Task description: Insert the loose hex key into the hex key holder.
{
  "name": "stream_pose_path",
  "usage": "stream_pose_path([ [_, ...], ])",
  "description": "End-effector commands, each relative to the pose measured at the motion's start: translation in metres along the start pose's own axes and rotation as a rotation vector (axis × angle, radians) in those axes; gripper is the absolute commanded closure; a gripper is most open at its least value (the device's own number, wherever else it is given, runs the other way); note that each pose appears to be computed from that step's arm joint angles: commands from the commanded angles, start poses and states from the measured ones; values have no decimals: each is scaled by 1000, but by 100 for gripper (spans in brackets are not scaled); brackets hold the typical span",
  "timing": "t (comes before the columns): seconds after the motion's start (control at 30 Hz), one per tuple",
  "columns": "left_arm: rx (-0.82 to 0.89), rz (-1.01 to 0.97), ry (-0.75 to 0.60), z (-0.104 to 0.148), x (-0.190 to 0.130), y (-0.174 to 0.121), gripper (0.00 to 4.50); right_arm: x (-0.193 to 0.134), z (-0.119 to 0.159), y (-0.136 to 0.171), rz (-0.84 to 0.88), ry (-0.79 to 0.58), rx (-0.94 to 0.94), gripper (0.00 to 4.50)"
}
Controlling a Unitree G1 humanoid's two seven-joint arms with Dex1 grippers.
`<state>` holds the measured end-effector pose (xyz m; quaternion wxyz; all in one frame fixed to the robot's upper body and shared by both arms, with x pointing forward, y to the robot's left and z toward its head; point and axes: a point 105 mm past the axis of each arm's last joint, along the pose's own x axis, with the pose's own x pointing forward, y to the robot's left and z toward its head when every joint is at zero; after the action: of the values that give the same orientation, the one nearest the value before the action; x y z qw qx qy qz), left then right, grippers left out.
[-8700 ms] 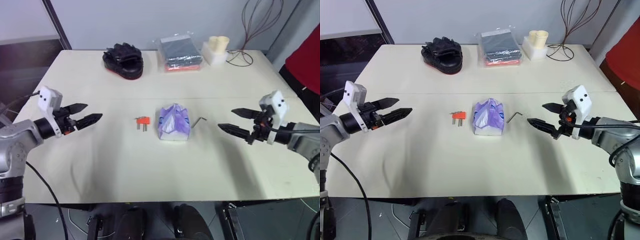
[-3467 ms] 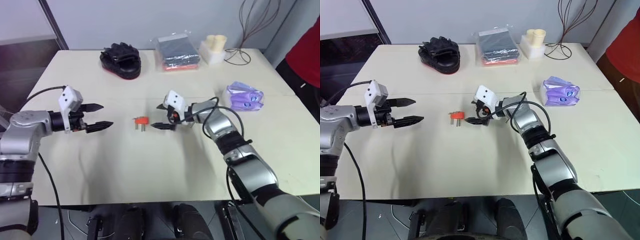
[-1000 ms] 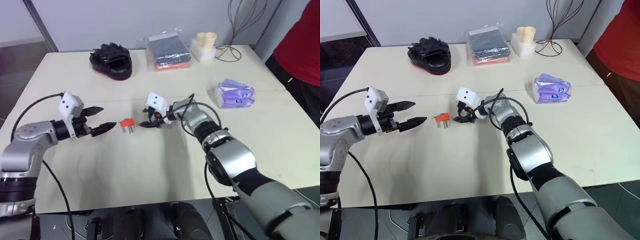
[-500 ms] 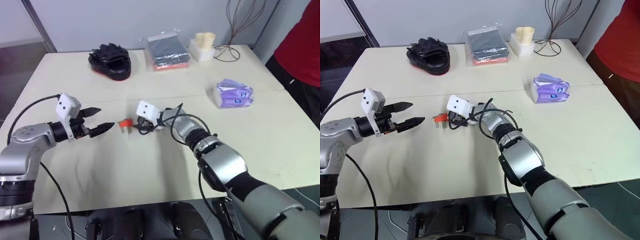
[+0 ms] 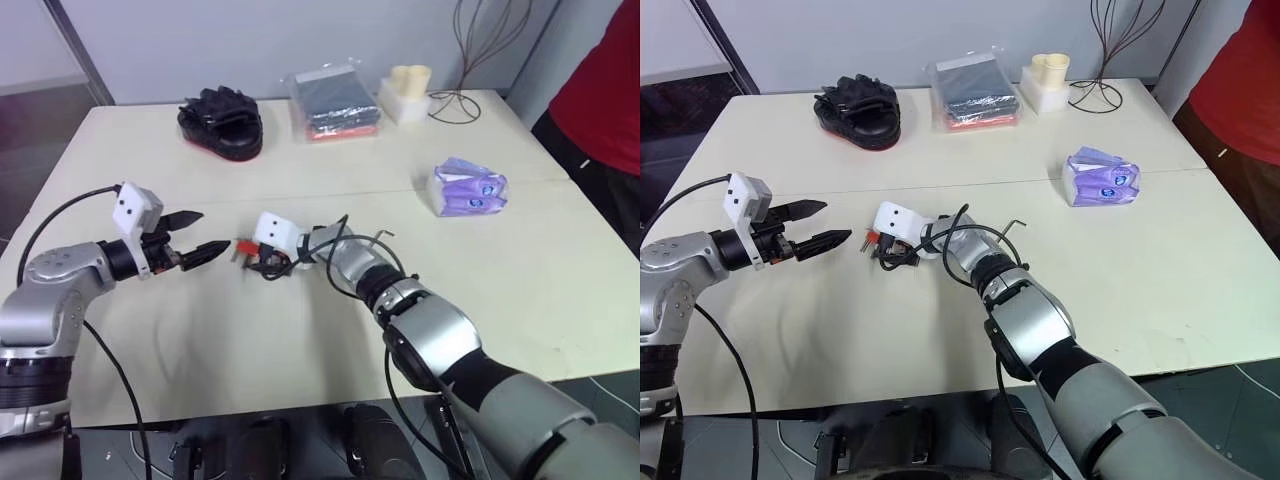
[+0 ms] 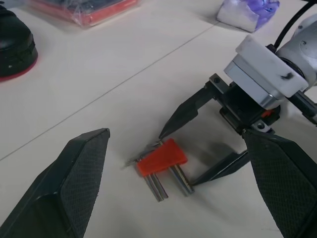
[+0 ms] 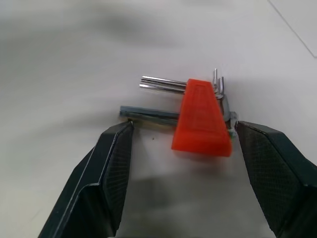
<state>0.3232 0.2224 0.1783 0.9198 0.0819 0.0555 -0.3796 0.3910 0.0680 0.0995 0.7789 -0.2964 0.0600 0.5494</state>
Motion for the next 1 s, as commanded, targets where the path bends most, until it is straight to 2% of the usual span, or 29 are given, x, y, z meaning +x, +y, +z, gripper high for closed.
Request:
stream_pose_path([
  [0.03, 30, 6, -31, 10, -2, 2, 0, -3, -8, -7, -42, 33, 46, 113],
  [0.27, 38, 4, -26, 9, -1, 1, 0, -6, -24, -1, -7, 59, 187, 113],
  [0.7, 50, 9, -33, 12, 1, 5, 0, 3, -34, 16, 5, 86, 249, 113],
  [0.73, 51, 10, -33, 12, 1, 5, 0, 3, -35, 17, 4, 88, 251, 173],
  [0.77, 52, 11, -33, 12, 1, 5, 0, 4, -36, 18, 3, 92, 252, 196],
  [0.87, 54, 14, -32, 13, 0, 5, 0, 5, -39, 20, -6, 105, 254, 340],
  [1.0, 56, 15, -28, 12, -1, 5, 0, 5, -44, 21, -13, 121, 248, 344],
])
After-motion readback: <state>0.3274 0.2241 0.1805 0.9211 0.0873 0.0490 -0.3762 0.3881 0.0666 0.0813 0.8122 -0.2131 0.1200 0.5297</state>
